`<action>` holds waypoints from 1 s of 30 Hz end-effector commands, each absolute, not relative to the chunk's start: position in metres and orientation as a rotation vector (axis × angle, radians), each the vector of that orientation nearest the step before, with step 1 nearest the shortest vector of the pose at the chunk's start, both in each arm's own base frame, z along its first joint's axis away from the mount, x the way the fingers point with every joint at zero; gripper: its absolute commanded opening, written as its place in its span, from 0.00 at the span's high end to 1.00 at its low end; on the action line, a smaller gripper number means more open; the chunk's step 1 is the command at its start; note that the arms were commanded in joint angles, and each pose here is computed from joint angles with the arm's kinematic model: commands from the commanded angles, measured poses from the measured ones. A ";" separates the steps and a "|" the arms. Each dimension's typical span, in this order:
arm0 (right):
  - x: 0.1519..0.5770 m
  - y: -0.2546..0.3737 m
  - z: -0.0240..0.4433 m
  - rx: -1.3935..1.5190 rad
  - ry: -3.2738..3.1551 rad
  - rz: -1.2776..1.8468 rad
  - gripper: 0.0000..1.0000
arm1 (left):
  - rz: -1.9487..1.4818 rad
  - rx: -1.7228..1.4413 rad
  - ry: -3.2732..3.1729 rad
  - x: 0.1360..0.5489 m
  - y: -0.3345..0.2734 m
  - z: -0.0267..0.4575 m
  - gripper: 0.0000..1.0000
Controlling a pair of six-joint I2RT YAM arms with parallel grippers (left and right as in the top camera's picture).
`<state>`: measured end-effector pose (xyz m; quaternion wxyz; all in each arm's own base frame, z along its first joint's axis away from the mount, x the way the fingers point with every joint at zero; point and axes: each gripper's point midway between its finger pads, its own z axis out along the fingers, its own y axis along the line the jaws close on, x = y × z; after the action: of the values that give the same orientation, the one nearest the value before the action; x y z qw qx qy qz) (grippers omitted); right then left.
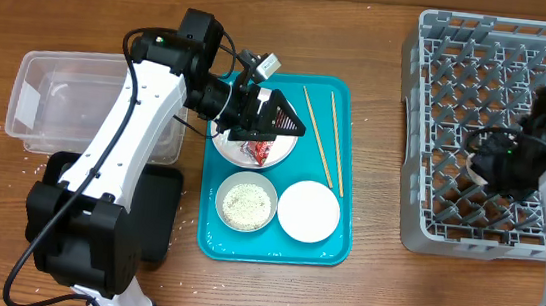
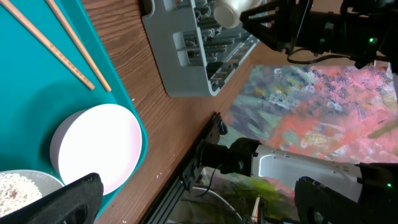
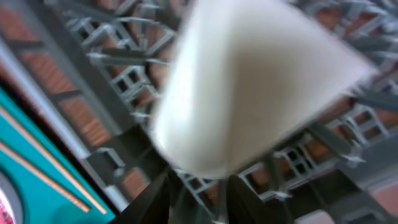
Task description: Sort waste into correct bins and load items into the dishwasher
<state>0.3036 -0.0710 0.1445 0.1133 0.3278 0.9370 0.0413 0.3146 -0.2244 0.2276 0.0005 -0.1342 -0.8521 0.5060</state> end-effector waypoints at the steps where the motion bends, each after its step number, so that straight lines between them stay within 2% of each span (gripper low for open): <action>1: 0.293 -0.096 0.158 1.092 2.669 0.077 0.68 | 1.588 -0.434 -2.700 0.314 -0.224 0.235 0.00; 3: 0.297 -0.093 0.161 1.089 2.651 0.183 0.68 | 1.573 -0.434 -2.710 0.315 -0.223 0.234 0.00; 4: 0.305 -0.081 0.167 0.946 2.663 0.288 0.67 | 1.573 -0.433 -2.709 0.315 -0.223 0.233 0.00; 5: 0.310 -0.066 0.177 0.816 2.658 0.364 0.59 | 1.573 -0.434 -2.710 0.315 -0.223 0.234 0.00; 9: 0.312 -0.034 0.203 0.533 2.634 0.301 0.53 | 1.573 -0.435 -2.710 0.315 -0.223 0.234 0.00; 12: 0.320 -0.061 0.207 0.711 2.544 0.100 0.54 | 1.573 -0.434 -2.710 0.315 -0.223 0.234 0.00; 15: 0.340 -0.084 0.209 0.782 2.453 0.096 0.62 | 1.573 -0.434 -2.710 0.315 -0.223 0.234 0.00; 18: 0.343 -0.096 0.183 0.877 2.504 0.124 0.67 | 1.573 -0.434 -2.710 0.315 -0.223 0.234 0.00; 22: 0.330 -0.117 0.142 1.115 2.581 0.063 0.67 | 1.573 -0.437 -2.709 0.314 -0.223 0.234 0.00; 25: 0.319 -0.135 0.137 1.236 2.555 0.043 0.66 | 1.572 -0.435 -2.708 0.314 -0.223 0.234 0.00; 27: 0.310 -0.147 0.136 1.302 2.537 0.034 0.57 | 1.572 -0.436 -2.708 0.314 -0.223 0.233 0.00; 30: 0.305 -0.151 0.136 1.351 2.519 0.110 0.56 | 1.573 -0.439 -2.710 0.315 -0.223 0.234 0.00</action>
<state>0.3060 -0.1429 0.1284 0.1294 0.4443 0.8862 0.0203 0.3148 -0.2225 0.2241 0.0013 -0.1325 -0.8581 0.4960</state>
